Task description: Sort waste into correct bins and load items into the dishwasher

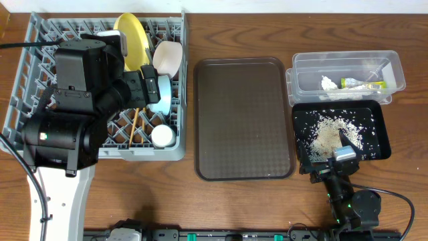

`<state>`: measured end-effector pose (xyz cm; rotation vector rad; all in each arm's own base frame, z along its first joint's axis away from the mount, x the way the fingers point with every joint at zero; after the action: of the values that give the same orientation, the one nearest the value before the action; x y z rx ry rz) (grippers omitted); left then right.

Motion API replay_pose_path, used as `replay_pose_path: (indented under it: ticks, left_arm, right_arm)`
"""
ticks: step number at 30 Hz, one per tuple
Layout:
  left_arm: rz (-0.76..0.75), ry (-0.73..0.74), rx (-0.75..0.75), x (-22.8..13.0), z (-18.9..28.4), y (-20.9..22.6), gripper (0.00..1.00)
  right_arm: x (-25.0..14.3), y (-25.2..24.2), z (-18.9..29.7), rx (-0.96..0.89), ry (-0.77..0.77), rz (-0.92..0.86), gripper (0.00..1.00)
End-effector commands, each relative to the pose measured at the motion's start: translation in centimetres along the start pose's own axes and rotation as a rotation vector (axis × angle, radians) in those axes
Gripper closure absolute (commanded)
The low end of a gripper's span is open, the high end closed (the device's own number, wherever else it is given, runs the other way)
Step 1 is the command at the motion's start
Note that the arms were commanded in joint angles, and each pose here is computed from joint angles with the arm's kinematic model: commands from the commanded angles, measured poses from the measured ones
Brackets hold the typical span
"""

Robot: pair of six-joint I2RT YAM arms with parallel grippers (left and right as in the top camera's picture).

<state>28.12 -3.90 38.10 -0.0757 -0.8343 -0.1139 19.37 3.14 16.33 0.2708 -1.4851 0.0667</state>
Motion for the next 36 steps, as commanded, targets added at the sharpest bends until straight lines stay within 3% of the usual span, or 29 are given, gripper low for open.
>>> replay_pose_path:
  ticks: [1, 16, 27, 32, 36]
  left_arm:
    - [0.005, 0.002, -0.003, 0.0, 0.0, 0.0, 0.06]
    - [-0.043, 0.049, 0.078, -1.7, 1.1, 1.0, 0.06]
    - [0.015, -0.312, 0.219, -4.7, 3.3, 4.3, 0.06]
    - [0.024, -0.563, 0.235, -7.4, 2.1, 5.0, 0.06]
    - [0.007, -0.664, 0.27, -10.9, 0.5, 5.4, 0.06]
  right_arm:
    - [0.0, -0.2, 0.0, -0.012, -0.003, 0.013, 0.01]
    - [0.0, -0.2, 0.0, -0.012, -0.003, 0.013, 0.01]
    - [0.0, -0.2, 0.0, -0.012, -0.003, 0.013, 0.01]
    - [0.0, -0.2, 0.0, -0.012, -0.003, 0.013, 0.01]
    - [0.0, -0.2, 0.0, -0.012, -0.003, 0.013, 0.01]
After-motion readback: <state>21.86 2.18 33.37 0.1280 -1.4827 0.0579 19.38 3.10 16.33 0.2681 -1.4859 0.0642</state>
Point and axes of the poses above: each gripper's point midway between its finger pads, its own z axis back along the fingers, its own y axis along the line the jaws close on, x = y × z, the point moved 5 cm from there along z, back along the fingers, and after that the axes turned 11 degrees about -z, right-handed, at the moved point
